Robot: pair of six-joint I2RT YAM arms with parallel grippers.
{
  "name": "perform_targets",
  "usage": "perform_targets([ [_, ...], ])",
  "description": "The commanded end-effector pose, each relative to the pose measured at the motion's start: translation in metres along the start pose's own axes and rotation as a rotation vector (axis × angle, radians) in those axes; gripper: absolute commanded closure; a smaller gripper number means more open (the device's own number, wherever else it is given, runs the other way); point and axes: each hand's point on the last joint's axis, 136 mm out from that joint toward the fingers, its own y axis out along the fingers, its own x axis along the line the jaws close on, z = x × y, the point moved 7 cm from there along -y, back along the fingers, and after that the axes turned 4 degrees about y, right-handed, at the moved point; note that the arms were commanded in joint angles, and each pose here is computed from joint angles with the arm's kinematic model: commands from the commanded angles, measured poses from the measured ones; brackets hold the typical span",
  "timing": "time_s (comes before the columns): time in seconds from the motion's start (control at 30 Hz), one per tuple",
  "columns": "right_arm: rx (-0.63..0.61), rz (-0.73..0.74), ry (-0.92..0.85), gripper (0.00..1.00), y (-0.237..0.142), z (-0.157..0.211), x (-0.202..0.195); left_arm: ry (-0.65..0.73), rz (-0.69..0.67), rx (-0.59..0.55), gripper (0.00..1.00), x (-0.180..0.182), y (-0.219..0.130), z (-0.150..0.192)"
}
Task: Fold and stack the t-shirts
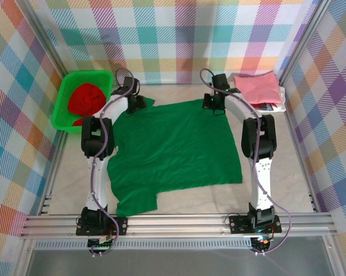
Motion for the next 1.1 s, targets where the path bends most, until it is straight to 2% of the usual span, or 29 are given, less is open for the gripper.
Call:
perform_targets([
  [0.0, 0.01, -0.018, 0.127, 1.0, 0.017, 0.0, -0.011, -0.052, 0.004, 0.093, 0.45, 0.003, 0.019, 0.011],
  [0.4, 0.021, 0.063, 0.383, 1.0, 0.068, 0.002, -0.047, -0.067, 0.154, 0.105, 0.46, -0.024, 0.085, 0.005],
  [0.63, -0.021, 0.039, 0.513, 1.0, 0.085, -0.018, -0.059, -0.103, 0.316, -0.04, 0.49, -0.045, 0.102, -0.022],
  [0.67, -0.031, 0.023, 0.515, 1.0, 0.087, -0.025, -0.058, -0.111, 0.335, -0.068, 0.45, -0.047, 0.102, -0.028],
  [0.7, -0.037, 0.007, 0.511, 1.0, 0.09, -0.031, -0.058, -0.118, 0.353, -0.102, 0.41, -0.049, 0.099, -0.035],
  [0.83, -0.069, -0.051, 0.492, 0.99, 0.084, -0.061, -0.047, -0.137, 0.409, -0.227, 0.4, -0.05, 0.072, -0.072],
  [0.87, -0.083, -0.072, 0.487, 0.97, 0.079, -0.068, -0.042, -0.139, 0.422, -0.254, 0.39, -0.05, 0.06, -0.082],
  [0.93, -0.096, -0.111, 0.49, 0.9, 0.058, -0.079, -0.032, -0.135, 0.446, -0.277, 0.36, -0.052, 0.03, -0.098],
  [1.07, -0.13, -0.192, 0.442, 0.81, -0.011, -0.087, -0.002, -0.051, 0.436, -0.286, 0.35, -0.063, -0.052, -0.114],
])
